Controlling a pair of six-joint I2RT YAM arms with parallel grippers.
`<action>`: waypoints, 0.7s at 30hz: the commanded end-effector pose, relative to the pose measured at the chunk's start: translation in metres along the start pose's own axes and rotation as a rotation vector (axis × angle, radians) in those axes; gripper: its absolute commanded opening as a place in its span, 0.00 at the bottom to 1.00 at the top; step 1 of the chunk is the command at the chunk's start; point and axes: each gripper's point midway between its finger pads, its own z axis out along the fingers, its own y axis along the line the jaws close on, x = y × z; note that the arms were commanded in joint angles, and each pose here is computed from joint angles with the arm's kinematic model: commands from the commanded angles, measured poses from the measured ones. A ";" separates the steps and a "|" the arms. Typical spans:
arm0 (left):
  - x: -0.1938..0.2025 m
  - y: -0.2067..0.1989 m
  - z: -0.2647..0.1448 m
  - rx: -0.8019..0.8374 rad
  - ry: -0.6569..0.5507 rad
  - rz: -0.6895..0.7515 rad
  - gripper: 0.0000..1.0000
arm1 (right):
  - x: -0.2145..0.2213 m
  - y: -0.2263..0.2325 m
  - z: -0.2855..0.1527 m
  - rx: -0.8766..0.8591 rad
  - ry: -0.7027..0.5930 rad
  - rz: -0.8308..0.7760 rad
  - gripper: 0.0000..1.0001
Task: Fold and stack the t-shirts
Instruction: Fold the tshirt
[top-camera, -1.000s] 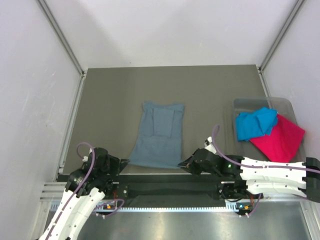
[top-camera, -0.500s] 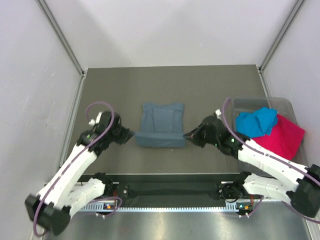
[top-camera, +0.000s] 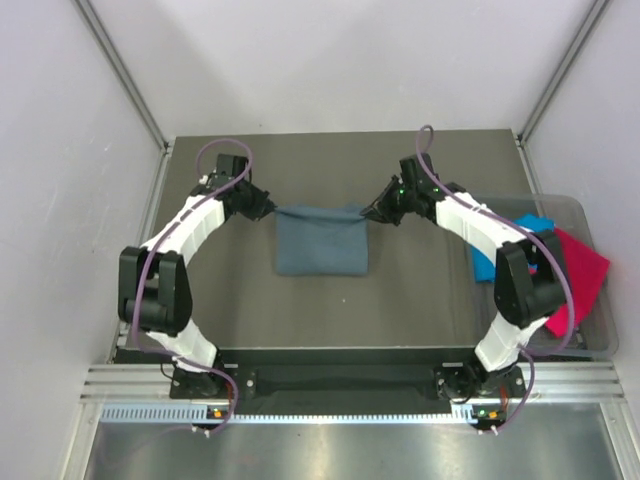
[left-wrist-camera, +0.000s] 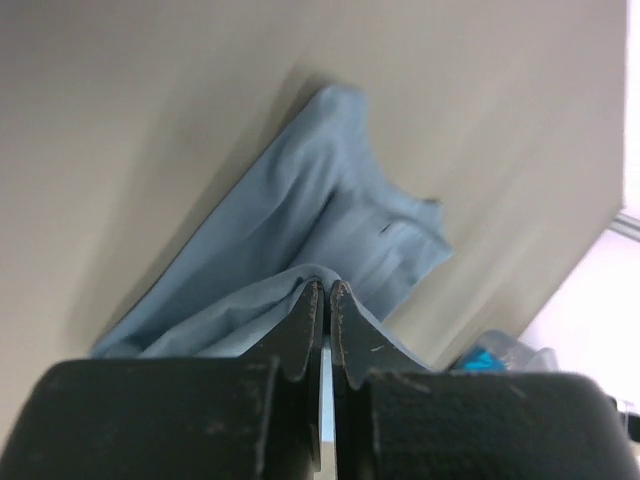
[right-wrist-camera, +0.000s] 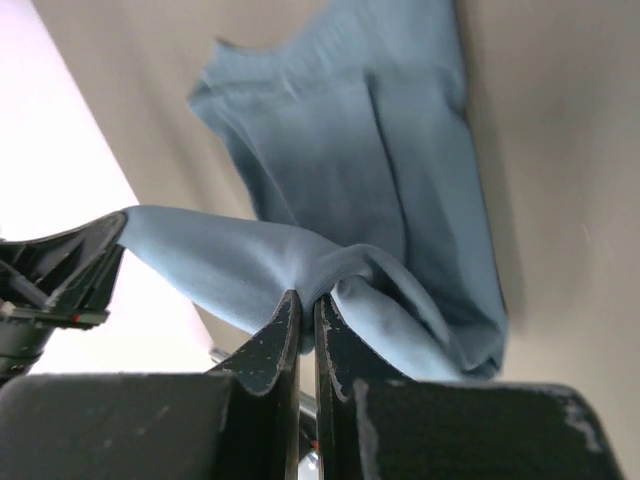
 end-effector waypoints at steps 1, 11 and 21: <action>-0.033 -0.040 0.013 0.129 -0.044 0.039 0.00 | -0.025 0.019 0.004 -0.048 0.011 -0.037 0.00; -0.035 -0.059 0.071 0.170 0.071 0.057 0.00 | -0.055 0.018 0.040 -0.057 0.055 -0.008 0.00; -0.034 -0.060 0.106 0.170 0.113 0.059 0.00 | -0.072 -0.001 0.065 -0.066 0.089 0.032 0.01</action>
